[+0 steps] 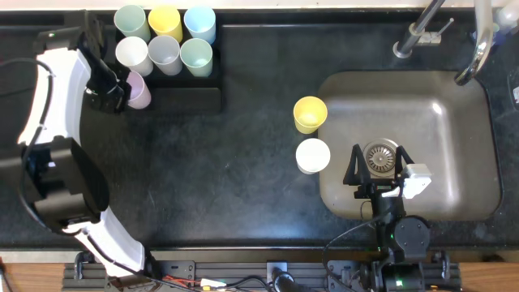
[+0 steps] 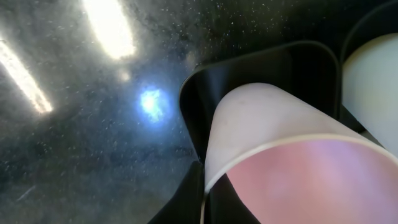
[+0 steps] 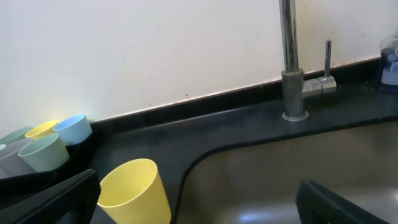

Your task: Store Cups

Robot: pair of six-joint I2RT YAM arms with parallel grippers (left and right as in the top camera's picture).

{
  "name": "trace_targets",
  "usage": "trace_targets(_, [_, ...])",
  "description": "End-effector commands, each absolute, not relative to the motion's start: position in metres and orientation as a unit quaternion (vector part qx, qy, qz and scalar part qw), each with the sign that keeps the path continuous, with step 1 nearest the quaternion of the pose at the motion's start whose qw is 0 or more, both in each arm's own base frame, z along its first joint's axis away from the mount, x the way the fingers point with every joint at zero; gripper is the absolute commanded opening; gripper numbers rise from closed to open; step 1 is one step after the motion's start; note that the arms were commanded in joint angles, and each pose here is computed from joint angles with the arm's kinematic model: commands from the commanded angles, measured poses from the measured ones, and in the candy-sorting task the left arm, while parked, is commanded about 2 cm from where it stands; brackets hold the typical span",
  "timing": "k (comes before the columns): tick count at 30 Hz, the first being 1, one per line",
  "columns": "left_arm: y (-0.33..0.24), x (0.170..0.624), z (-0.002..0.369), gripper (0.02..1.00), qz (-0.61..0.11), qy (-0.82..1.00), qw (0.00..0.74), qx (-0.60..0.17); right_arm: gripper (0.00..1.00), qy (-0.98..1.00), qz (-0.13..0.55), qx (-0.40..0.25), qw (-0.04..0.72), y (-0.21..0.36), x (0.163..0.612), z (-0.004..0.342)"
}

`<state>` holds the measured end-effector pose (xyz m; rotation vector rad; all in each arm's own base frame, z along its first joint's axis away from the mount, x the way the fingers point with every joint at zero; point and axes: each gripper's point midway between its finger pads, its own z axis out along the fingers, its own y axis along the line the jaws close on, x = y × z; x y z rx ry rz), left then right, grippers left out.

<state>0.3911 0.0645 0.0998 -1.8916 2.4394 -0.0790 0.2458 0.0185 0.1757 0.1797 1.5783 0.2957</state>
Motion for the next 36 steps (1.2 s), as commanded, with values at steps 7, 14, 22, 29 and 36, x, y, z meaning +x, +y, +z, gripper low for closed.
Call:
trace_targets(7, [0.068,0.392,0.089,0.108,-0.019,0.784,0.018,-0.621,0.993,0.706,0.135,0.081,0.690,0.019,0.246,0.172])
trace_targets(14, [0.068,0.392,0.088,0.998,-0.019,0.784,0.017,-0.620,0.996,0.706,0.135,0.081,0.690,0.019,0.246,0.172])
trace_targets(22, [0.056,0.392,0.119,0.998,-0.036,0.794,0.046,-0.605,1.000,0.706,0.135,0.081,0.690,0.019,0.246,0.172])
trace_targets(29, [-0.033,0.392,0.197,0.998,-0.102,0.861,0.141,-0.478,0.998,0.706,0.135,0.081,0.690,0.019,0.246,0.172])
trace_targets(36, [-0.243,0.383,0.238,0.998,-0.090,0.933,0.336,-0.098,0.996,0.706,0.135,0.081,0.690,0.019,0.246,0.172])
